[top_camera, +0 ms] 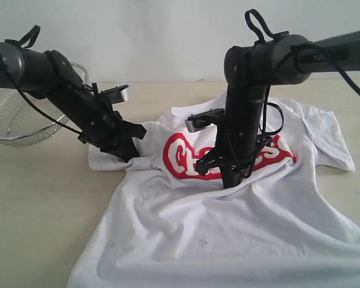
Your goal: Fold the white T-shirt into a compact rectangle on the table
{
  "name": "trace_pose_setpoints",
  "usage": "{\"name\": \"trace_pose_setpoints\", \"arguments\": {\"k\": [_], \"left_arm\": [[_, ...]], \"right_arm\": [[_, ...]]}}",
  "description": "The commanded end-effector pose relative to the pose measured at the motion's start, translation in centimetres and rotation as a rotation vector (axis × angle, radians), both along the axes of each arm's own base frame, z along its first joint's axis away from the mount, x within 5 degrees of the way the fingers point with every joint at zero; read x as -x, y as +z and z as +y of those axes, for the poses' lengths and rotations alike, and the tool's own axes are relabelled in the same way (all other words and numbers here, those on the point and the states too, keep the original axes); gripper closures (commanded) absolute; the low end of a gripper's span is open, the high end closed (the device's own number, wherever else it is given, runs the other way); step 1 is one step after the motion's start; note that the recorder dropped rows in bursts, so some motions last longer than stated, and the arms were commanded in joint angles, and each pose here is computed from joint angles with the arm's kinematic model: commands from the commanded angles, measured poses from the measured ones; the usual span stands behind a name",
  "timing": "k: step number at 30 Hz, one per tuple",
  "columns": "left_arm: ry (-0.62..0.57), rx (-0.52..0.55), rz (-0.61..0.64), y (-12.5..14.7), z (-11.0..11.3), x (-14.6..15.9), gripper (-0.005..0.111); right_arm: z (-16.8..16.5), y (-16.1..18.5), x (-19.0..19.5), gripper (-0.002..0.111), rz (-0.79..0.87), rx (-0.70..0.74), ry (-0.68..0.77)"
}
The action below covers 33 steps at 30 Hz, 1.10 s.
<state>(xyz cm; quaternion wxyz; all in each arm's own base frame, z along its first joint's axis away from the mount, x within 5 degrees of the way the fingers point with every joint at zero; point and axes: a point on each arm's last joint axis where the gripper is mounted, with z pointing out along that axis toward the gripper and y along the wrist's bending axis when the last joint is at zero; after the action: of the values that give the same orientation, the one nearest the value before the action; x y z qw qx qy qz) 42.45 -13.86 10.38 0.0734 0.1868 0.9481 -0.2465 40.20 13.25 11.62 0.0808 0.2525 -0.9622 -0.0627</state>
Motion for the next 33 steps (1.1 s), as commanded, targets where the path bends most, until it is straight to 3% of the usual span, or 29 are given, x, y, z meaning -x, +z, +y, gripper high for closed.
{"name": "trace_pose_setpoints", "arguments": {"k": [1, 5, 9, 12, 16, 23, 28, 33], "left_arm": [[-0.029, 0.003, 0.013, 2.5, 0.1, 1.3, 0.102], [-0.032, 0.023, -0.087, 6.8, 0.2, 1.7, 0.102], [0.04, 0.013, -0.349, 10.9, 0.7, 0.6, 0.102], [0.108, 0.002, -0.477, 11.9, 0.9, -0.8, 0.102], [0.094, 0.025, -0.467, 10.5, 0.3, -2.3, 0.102], [0.033, 0.196, -0.416, 7.7, -1.7, -4.5, 0.102], [-0.058, 0.223, -0.365, 6.3, -3.5, -5.0, 0.102], [-0.124, 0.094, -0.337, 4.7, -4.6, -4.7, 0.102]], "right_arm": [[-1.3, -2.7, 0.8, 0.108, 0.078, 0.121, 0.052], [-1.6, -2.7, 0.7, 0.108, 0.068, 0.161, 0.042], [-1.6, -2.7, 0.7, 0.108, 0.068, 0.16, 0.041], [-1.6, -2.7, 0.7, 0.108, 0.068, 0.16, 0.039], [-1.6, -2.7, 0.7, 0.108, 0.068, 0.162, 0.033], [-1.6, -2.6, 0.7, 0.108, 0.067, 0.16, 0.036], [-1.6, -2.6, 0.7, 0.108, 0.067, 0.16, 0.036], [-1.6, -2.6, 0.7, 0.108, 0.067, 0.161, 0.035]]}}
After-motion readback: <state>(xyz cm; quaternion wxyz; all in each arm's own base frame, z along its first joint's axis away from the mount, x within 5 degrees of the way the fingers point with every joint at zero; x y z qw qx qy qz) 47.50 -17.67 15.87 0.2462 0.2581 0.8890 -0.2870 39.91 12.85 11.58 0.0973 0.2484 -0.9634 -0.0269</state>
